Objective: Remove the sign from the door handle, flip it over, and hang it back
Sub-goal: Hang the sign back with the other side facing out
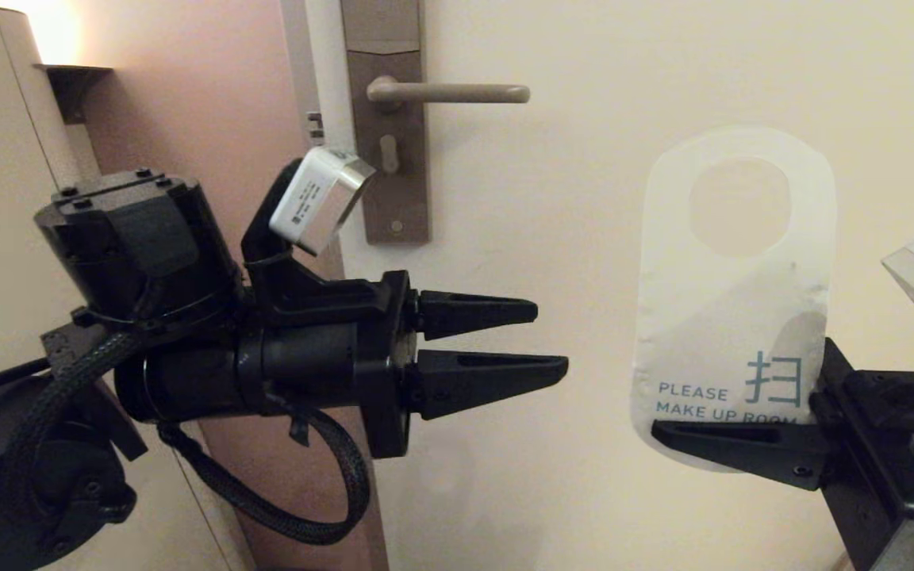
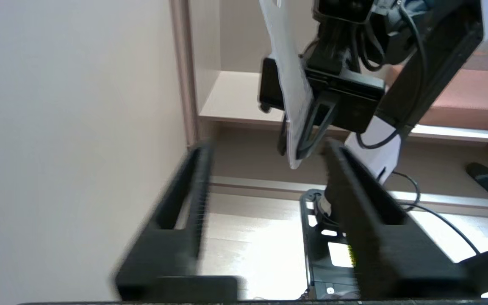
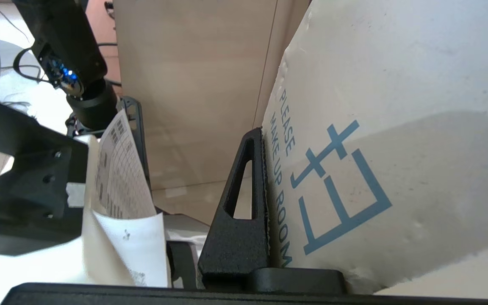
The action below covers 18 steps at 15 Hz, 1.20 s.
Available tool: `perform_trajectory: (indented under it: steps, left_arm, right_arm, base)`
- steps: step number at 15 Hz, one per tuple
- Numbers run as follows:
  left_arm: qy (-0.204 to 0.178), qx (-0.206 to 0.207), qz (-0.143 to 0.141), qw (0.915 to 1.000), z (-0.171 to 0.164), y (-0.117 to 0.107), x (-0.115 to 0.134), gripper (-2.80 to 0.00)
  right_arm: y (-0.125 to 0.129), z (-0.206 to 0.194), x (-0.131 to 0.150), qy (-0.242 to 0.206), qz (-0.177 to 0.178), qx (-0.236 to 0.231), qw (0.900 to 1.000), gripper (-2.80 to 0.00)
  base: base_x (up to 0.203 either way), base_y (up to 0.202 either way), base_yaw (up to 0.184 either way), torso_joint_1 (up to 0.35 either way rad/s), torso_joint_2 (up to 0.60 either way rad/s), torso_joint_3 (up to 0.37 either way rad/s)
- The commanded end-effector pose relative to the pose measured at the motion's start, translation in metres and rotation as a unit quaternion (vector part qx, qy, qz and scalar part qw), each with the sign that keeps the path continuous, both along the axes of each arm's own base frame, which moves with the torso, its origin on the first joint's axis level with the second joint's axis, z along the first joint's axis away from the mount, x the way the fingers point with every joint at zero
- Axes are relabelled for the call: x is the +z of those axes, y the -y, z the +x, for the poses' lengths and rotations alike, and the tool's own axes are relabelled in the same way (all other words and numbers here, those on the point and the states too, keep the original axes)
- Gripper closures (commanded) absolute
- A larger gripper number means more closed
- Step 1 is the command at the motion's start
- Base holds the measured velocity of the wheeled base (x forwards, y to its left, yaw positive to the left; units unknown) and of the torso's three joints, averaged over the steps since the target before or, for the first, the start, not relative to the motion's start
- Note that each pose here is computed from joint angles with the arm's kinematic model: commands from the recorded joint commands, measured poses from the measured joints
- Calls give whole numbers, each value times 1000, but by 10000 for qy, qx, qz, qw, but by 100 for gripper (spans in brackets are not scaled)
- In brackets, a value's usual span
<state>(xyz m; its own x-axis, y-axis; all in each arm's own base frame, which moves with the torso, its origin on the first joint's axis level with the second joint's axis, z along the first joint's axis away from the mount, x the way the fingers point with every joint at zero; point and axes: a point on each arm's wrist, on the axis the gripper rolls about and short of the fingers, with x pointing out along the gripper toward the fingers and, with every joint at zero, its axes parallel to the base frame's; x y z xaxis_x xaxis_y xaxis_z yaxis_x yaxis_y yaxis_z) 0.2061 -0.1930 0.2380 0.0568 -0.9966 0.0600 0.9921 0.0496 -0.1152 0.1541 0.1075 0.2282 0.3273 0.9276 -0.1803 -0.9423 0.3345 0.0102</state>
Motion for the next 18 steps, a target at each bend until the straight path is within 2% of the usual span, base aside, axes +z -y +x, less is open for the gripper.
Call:
perform_trajectory:
  steps: [1, 3, 4, 6, 9, 11, 13, 17, 18]
  left_arm:
    - [44, 61, -31, 10000, -5, -7, 2, 0]
    - [83, 565, 13, 9984, -5, -13, -3, 0]
    - [164, 978, 66, 9950, -5, -15, -7, 0]
    - [353, 1816, 202, 9825, -6, -20, -13, 0]
    - [375, 2647, 272, 9632, -18, -34, -16, 0]
    - [325, 3339, 281, 9416, -20, -51, -17, 0]
    - [300, 3917, 329, 9190, -20, -78, -21, 0]
    - [185, 5023, 459, 8633, -46, -141, -40, 0]
    - [170, 5209, 472, 8521, -56, -151, -46, 0]
  right_arm:
    - [2, -3, 0, 32, 17, 18, 10000, 0]
    - [2, -3, 0, 60, 0, -108, 9999, 0]
    - [3, -3, 2, 97, 1, -185, 9998, 0]
    - [3, -4, 3, 133, 5, -251, 9996, 0]
    - [5, -5, 1, 169, -57, -539, 9984, 0]
    - [6, -4, 0, 237, -89, -741, 9969, 0]
    - [6, -4, -2, 260, -102, -809, 9963, 0]
    - [8, -5, 1, 360, -105, -1124, 9929, 0]
    - [8, -5, 0, 358, -116, -1160, 9925, 0]
  base:
    - [0, 0, 0, 0, 0, 0]
    - [0, 0, 0, 0, 0, 0]
    - [0, 0, 0, 0, 0, 0]
    - [0, 0, 0, 0, 0, 0]
    - [0, 0, 0, 0, 0, 0]
    - [0, 0, 0, 0, 0, 0]
    - [0, 0, 0, 0, 0, 0]
    - [0, 0, 0, 0, 0, 0]
    - [0, 0, 0, 0, 0, 0]
